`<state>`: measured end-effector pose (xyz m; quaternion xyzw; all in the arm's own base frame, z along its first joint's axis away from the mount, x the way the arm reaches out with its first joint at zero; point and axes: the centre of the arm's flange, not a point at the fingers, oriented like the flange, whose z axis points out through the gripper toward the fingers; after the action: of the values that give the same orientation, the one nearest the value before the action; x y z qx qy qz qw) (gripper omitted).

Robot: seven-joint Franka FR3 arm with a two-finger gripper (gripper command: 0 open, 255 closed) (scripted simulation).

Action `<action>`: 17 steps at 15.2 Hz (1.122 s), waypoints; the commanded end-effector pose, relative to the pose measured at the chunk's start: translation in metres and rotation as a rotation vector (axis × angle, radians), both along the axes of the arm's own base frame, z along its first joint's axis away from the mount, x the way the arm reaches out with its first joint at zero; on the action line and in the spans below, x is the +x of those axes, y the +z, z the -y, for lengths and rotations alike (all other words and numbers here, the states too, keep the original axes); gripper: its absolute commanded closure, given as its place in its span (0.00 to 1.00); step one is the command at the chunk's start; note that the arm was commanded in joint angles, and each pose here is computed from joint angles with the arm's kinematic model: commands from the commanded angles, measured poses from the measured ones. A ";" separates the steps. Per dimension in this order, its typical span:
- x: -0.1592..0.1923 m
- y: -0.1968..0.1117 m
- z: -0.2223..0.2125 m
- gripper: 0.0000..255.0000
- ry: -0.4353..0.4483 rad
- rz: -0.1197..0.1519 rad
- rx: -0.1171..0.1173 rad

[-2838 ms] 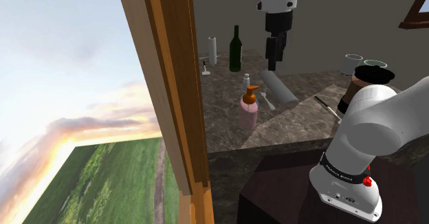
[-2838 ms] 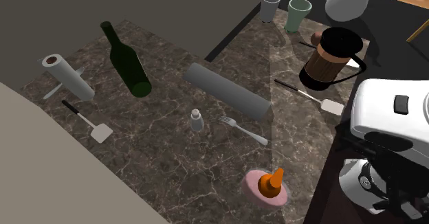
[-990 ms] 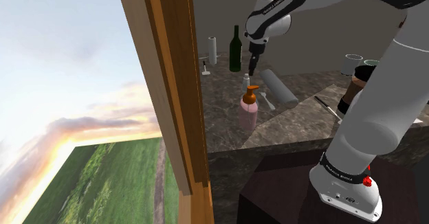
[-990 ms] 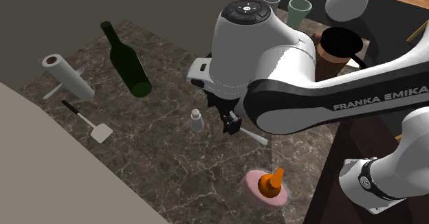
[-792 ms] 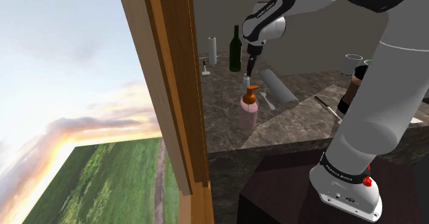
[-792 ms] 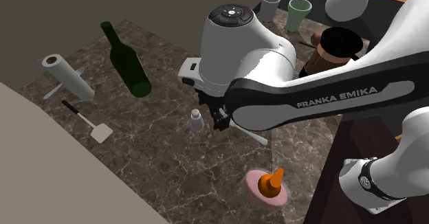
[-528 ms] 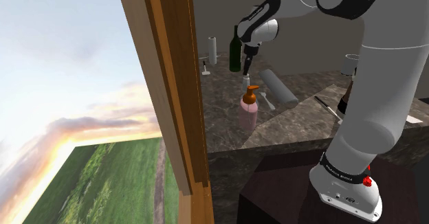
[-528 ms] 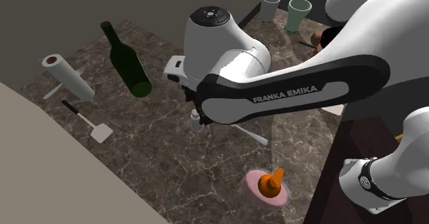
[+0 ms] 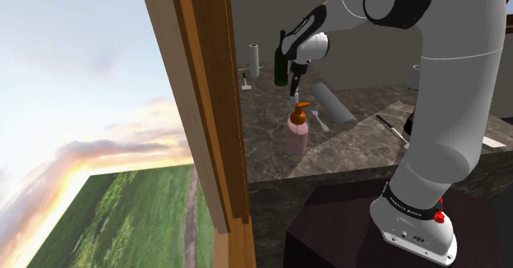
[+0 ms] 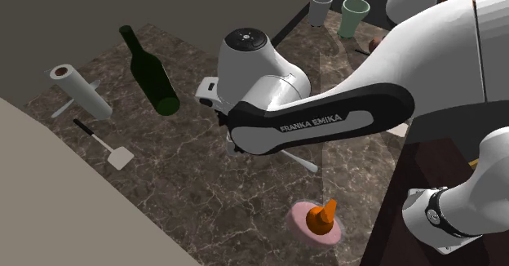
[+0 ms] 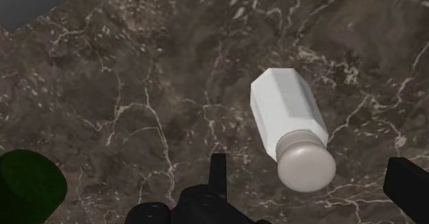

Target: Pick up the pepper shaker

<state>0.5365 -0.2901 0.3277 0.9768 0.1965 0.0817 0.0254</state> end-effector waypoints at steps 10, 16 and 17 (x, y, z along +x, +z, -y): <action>0.002 -0.008 0.001 1.00 0.000 0.000 0.000; 0.002 0.013 0.001 1.00 0.000 0.000 0.000; 0.002 0.019 0.001 1.00 0.000 0.000 0.000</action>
<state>0.5383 -0.2908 0.3409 0.9768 0.1965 0.0819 0.0256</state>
